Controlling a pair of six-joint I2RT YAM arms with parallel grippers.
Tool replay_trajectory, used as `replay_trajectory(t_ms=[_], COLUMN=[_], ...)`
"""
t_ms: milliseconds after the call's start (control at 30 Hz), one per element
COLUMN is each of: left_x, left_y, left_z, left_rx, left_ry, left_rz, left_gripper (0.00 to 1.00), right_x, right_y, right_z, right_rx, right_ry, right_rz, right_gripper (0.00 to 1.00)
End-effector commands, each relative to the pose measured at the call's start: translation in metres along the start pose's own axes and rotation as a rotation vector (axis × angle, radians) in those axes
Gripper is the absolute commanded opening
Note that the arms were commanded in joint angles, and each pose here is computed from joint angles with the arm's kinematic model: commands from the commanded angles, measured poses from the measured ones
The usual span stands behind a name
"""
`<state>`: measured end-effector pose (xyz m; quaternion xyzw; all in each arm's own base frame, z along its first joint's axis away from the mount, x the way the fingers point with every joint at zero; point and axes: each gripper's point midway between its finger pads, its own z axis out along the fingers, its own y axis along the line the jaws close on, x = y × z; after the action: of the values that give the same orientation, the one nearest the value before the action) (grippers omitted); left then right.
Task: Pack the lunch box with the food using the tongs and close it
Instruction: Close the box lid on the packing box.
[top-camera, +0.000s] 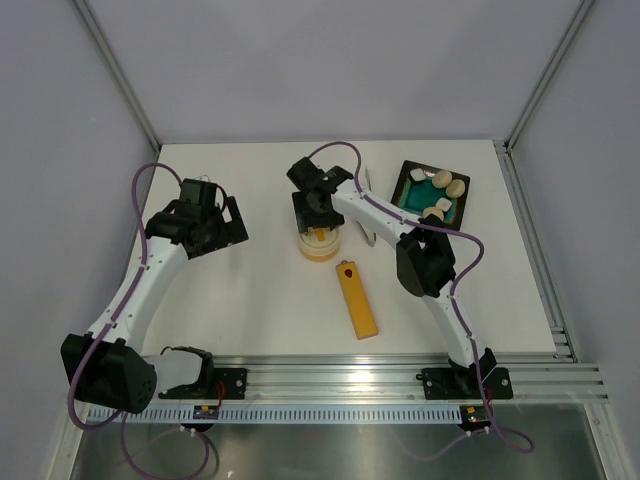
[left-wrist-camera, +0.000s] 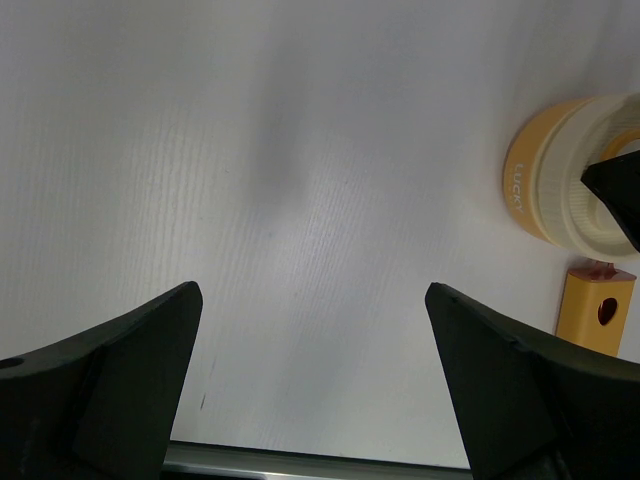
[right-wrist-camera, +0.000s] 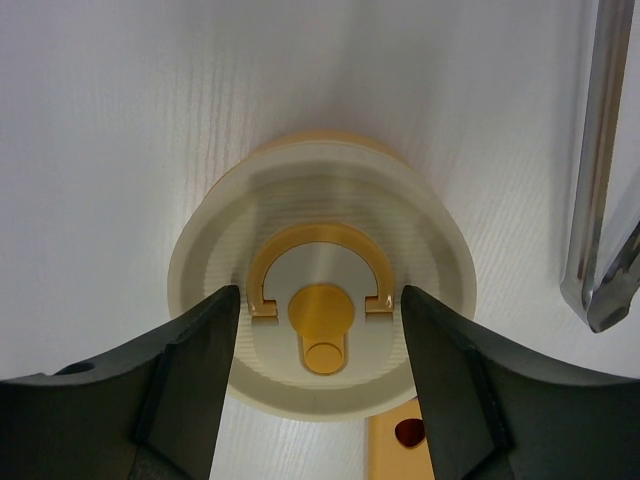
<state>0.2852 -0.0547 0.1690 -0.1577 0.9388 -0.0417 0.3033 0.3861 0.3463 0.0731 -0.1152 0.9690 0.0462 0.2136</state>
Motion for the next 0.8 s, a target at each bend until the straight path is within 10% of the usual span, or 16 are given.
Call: replay_trajectory(t_ms=[0,767], left_x=[-0.011,0.010], left_y=[-0.007,-0.058], left_z=[-0.002,0.026], left_rx=[0.038,0.276], left_ry=[-0.041,0.084], left_rz=[-0.008,-0.093], left_gripper=[0.99,0.99], right_x=[0.057,0.053], right_y=[-0.018,0.002], right_z=[0.061,0.055], right_rx=[0.112,0.013], right_ry=[0.166,0.106], right_rz=[0.029,0.232], right_gripper=[0.72,0.50])
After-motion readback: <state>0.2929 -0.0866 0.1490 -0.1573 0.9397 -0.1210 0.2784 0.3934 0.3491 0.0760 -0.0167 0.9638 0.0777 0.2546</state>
